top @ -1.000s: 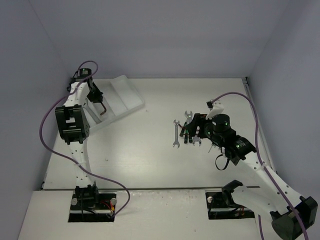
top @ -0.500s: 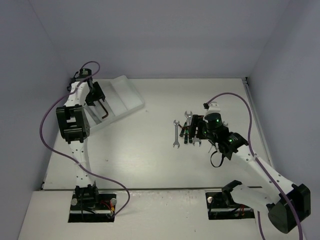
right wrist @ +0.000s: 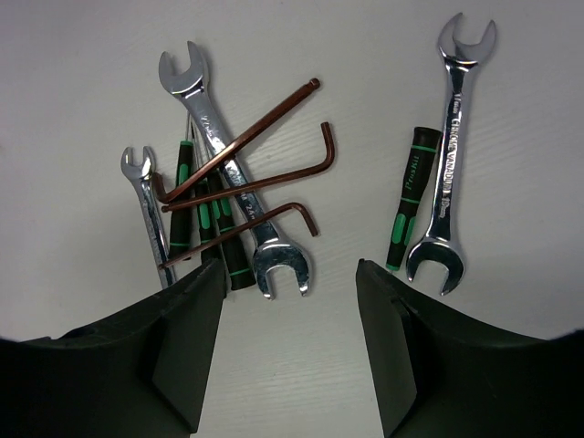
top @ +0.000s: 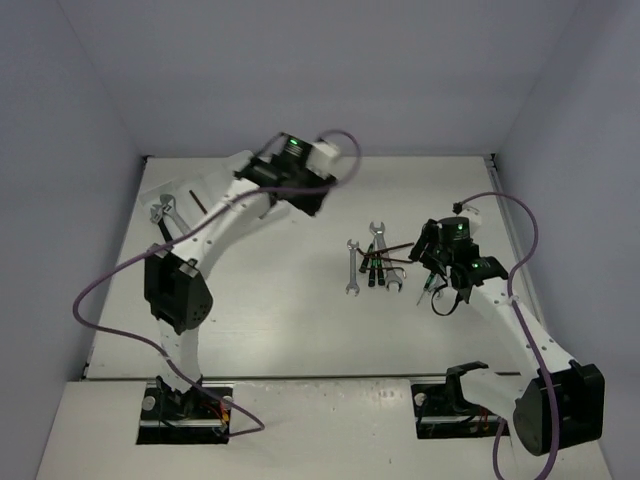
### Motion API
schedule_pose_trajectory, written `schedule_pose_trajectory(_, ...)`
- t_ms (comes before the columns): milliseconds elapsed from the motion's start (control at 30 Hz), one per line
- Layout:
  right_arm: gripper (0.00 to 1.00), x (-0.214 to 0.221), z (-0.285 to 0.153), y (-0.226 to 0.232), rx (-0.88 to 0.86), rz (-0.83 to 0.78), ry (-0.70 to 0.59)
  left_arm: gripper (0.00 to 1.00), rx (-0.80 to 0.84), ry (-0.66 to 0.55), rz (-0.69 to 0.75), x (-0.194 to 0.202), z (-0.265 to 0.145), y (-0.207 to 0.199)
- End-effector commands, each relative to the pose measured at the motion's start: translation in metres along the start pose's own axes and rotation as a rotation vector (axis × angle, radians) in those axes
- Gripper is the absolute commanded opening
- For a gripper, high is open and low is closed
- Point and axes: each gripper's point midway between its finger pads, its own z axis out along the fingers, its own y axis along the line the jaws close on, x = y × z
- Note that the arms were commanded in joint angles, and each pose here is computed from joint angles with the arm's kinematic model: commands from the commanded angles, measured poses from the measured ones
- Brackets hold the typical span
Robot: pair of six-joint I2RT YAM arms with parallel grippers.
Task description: Sort the tools into containers
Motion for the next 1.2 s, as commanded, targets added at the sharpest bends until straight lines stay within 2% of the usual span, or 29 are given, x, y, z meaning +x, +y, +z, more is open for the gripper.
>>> schedule_pose_trajectory(0, 0.56, -0.003, -0.012, -0.006, -0.029, 0.091, -0.009, 0.51, 0.195, 0.076, 0.385, 0.026, 0.014, -0.091)
schedule_pose_trajectory(100, 0.56, 0.000, -0.018, -0.011, -0.049, 0.121, -0.005, 0.51, 0.264, 0.130, 0.459, 0.039, 0.036, -0.130)
schedule_pose_trajectory(133, 0.56, 0.001, -0.019, -0.012, -0.054, 0.126, -0.007, 0.51, 0.284, 0.113, 0.485, 0.033, 0.036, -0.147)
schedule_pose_trajectory(300, 0.57, 0.007, -0.031, -0.009, -0.106, 0.137, -0.010, 0.51, 0.354, 0.130, 0.533, 0.039, 0.054, -0.182)
schedule_pose_trajectory(500, 0.57, 0.012, -0.040, -0.006, -0.148, 0.136, -0.007, 0.50, 0.383, 0.172, 0.516, 0.052, 0.081, -0.194)
schedule_pose_trajectory(733, 0.57, 0.018, -0.046, -0.014, -0.124, 0.127, -0.006, 0.49, 0.443, 0.185, 0.488, 0.058, 0.092, -0.208)
schedule_pose_trajectory(1167, 0.57, 0.025, -0.049, -0.024, -0.088, 0.140, -0.009, 0.40, 0.457, 0.228, 0.449, 0.074, 0.115, -0.214)
